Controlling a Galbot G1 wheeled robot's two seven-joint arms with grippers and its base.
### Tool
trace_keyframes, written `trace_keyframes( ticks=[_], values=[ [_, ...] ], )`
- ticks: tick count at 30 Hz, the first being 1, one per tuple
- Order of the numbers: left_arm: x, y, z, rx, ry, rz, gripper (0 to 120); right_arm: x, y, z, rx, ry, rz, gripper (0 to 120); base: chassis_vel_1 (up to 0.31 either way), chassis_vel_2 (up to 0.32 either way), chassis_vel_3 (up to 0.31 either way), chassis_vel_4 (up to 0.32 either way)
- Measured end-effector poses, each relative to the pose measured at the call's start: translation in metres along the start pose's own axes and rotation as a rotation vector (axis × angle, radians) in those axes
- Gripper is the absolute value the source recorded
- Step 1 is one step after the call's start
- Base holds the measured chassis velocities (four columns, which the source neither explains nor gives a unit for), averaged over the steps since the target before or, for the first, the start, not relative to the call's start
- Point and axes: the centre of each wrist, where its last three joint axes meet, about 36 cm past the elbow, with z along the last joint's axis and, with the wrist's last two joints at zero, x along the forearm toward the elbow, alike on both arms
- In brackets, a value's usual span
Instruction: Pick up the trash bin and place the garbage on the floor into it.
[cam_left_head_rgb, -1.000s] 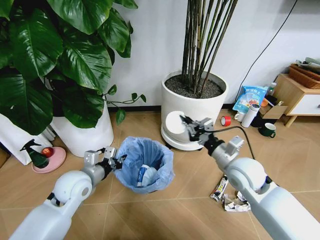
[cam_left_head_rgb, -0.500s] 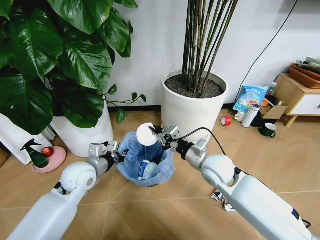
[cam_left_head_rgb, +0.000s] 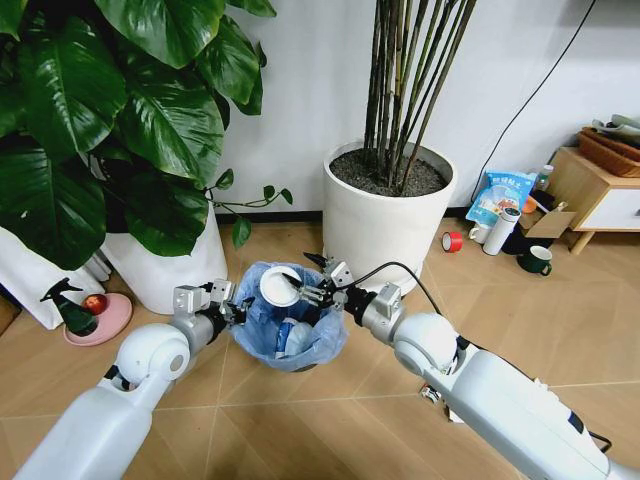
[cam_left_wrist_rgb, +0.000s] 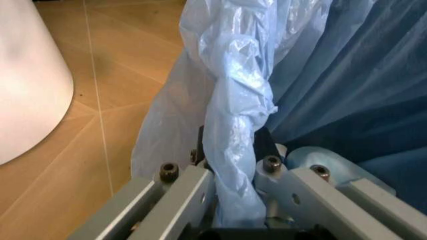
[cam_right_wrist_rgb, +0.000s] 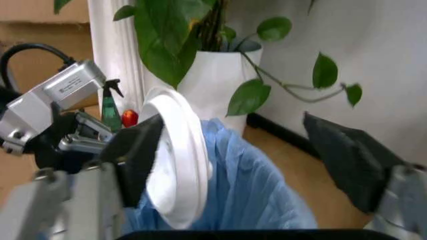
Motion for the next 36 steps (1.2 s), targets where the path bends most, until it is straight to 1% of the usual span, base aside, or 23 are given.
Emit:
trace_keyframes(
  ticks=[2, 4, 5, 9, 11, 12, 13, 15, 18, 20, 25, 29, 30, 33, 34, 36],
  values=[
    [0.0, 0.0, 0.0, 0.0, 0.0, 0.0, 0, 0.0, 0.001, 0.0, -0.012, 0.003, 0.002, 82, 0.0, 0.0, 0.0, 0.0],
    [0.002, 0.001, 0.001, -0.002, 0.0, 0.001, 0, -0.003, 0.005, -0.003, -0.085, 0.024, 0.015, 95, 0.0, 0.0, 0.0, 0.0],
    [0.003, 0.001, 0.001, -0.003, 0.0, 0.001, 0, -0.003, 0.006, -0.004, -0.102, 0.032, 0.02, 98, 0.0, 0.0, 0.0, 0.0],
    [0.005, 0.001, 0.002, -0.003, -0.001, 0.003, 0, -0.002, 0.007, -0.003, -0.125, 0.047, 0.026, 100, 0.0, 0.0, 0.0, 0.0],
    [0.005, 0.001, 0.003, -0.004, -0.001, 0.004, 0, -0.001, 0.01, -0.002, -0.162, 0.072, 0.03, 100, 0.0, 0.0, 0.0, 0.0],
    [0.006, 0.001, 0.003, -0.004, 0.0, 0.005, 0, 0.0, 0.013, -0.002, -0.214, 0.093, 0.036, 100, 0.0, 0.0, 0.0, 0.0],
    [0.006, 0.001, 0.003, -0.004, 0.0, 0.005, 0, 0.0, 0.013, -0.002, -0.214, 0.093, 0.036, 100, 0.0, 0.0, 0.0, 0.0],
    [0.006, 0.001, 0.004, -0.004, 0.0, 0.008, 0, 0.0, 0.018, -0.004, -0.298, 0.12, 0.044, 100, 0.0, 0.0, 0.0, 0.0],
    [0.007, 0.001, 0.005, -0.004, 0.0, 0.009, 0, 0.0, 0.019, -0.005, -0.315, 0.125, 0.045, 100, 0.0, 0.0, 0.0, 0.0],
    [0.007, 0.001, 0.005, -0.005, 0.001, 0.01, 0, 0.0, 0.021, -0.006, -0.349, 0.134, 0.056, 100, 0.0, 0.0, 0.0, 0.0],
    [0.007, 0.001, 0.007, -0.006, 0.002, 0.009, 0, 0.001, 0.021, -0.004, -0.343, 0.131, 0.078, 100, 0.0, 0.0, 0.0, 0.0],
    [0.008, 0.004, 0.007, -0.008, -0.011, -0.008, 0, 0.016, 0.014, -0.002, -0.301, 0.102, 0.179, 100, 0.0, 0.0, 0.0, 0.0],
    [0.008, 0.004, 0.007, -0.008, -0.011, -0.008, 0, 0.016, 0.014, -0.002, -0.301, 0.102, 0.179, 100, 0.0, 0.0, 0.0, 0.0],
    [0.01, 0.007, 0.009, -0.009, -0.009, -0.013, 0, 0.041, -0.002, -0.005, -0.278, 0.081, 0.291, 100, 0.0, 0.0, 0.0, 0.0],
    [0.01, 0.007, 0.009, -0.009, -0.009, -0.013, 0, 0.041, -0.002, -0.005, -0.278, 0.081, 0.291, 100, 0.0, 0.0, 0.0, 0.0],
    [0.01, 0.007, 0.011, -0.007, -0.008, -0.015, 0, 0.057, -0.009, -0.006, -0.259, 0.074, 0.353, 100, 0.0, 0.0, 0.0, 0.0]
  ],
)
